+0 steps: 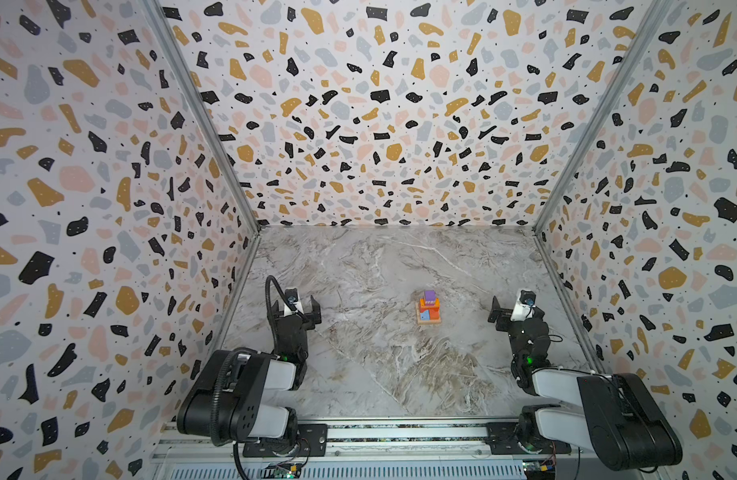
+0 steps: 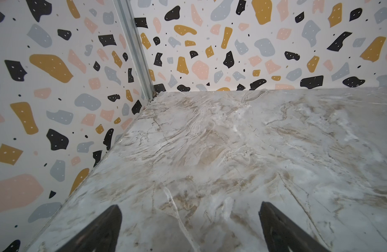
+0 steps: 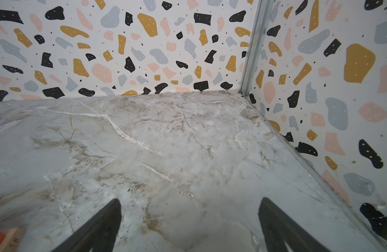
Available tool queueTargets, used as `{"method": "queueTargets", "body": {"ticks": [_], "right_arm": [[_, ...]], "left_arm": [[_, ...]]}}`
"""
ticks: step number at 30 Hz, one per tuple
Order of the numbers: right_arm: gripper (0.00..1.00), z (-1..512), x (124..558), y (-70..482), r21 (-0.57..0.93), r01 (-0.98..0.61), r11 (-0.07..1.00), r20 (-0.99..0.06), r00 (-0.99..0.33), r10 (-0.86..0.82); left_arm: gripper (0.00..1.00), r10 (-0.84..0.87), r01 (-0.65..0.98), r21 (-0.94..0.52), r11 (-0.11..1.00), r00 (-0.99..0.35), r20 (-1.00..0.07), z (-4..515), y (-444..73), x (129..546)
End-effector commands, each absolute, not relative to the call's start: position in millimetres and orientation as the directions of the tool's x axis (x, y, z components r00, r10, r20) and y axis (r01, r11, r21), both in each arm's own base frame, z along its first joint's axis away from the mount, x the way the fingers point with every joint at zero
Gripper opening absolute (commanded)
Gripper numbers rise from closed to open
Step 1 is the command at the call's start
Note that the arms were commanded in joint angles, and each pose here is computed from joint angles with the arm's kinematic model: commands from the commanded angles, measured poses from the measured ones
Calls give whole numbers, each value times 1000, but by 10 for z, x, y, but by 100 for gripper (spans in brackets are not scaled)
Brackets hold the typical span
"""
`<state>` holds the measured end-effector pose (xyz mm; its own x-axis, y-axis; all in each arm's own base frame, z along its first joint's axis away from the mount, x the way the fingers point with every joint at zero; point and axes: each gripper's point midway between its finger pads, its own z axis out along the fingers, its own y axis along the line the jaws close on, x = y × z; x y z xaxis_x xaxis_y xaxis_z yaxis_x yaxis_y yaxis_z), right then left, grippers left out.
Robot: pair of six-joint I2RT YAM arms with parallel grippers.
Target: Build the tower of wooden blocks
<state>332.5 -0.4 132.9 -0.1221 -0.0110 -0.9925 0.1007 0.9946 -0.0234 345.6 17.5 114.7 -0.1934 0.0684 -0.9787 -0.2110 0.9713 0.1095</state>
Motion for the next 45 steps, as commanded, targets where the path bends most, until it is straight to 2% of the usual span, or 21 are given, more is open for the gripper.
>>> {"method": "queueTargets", "body": {"ticks": [1, 4, 7, 14, 16, 45], "right_arm": [[99, 1553, 3207, 10, -31, 93, 995, -999, 42, -35], [99, 1509, 3296, 32, -57, 103, 993, -997, 54, -62], [99, 1218, 3645, 146, -98, 64, 993, -984, -157, -86], [99, 1236, 3649, 61, -53, 59, 997, -989, -139, -45], [99, 1272, 3603, -29, -38, 114, 993, -993, -117, -25], [99, 1253, 3639, 17, -63, 118, 991, -990, -132, -47]], "left_arm": [[100, 62, -224, 84, 971, -101, -993, 1367, 190, 3458], [100, 28, -301, 62, 952, -118, -993, 1347, 328, 3496], [100, 0, -336, 36, 941, -106, -994, 1350, 415, 3467], [100, -29, -397, 7, 918, -83, -996, 1364, 517, 3396], [100, -28, -399, 9, 917, -86, -996, 1363, 522, 3396], [100, -9, -396, 31, 918, -99, -995, 1363, 481, 3415]]}}
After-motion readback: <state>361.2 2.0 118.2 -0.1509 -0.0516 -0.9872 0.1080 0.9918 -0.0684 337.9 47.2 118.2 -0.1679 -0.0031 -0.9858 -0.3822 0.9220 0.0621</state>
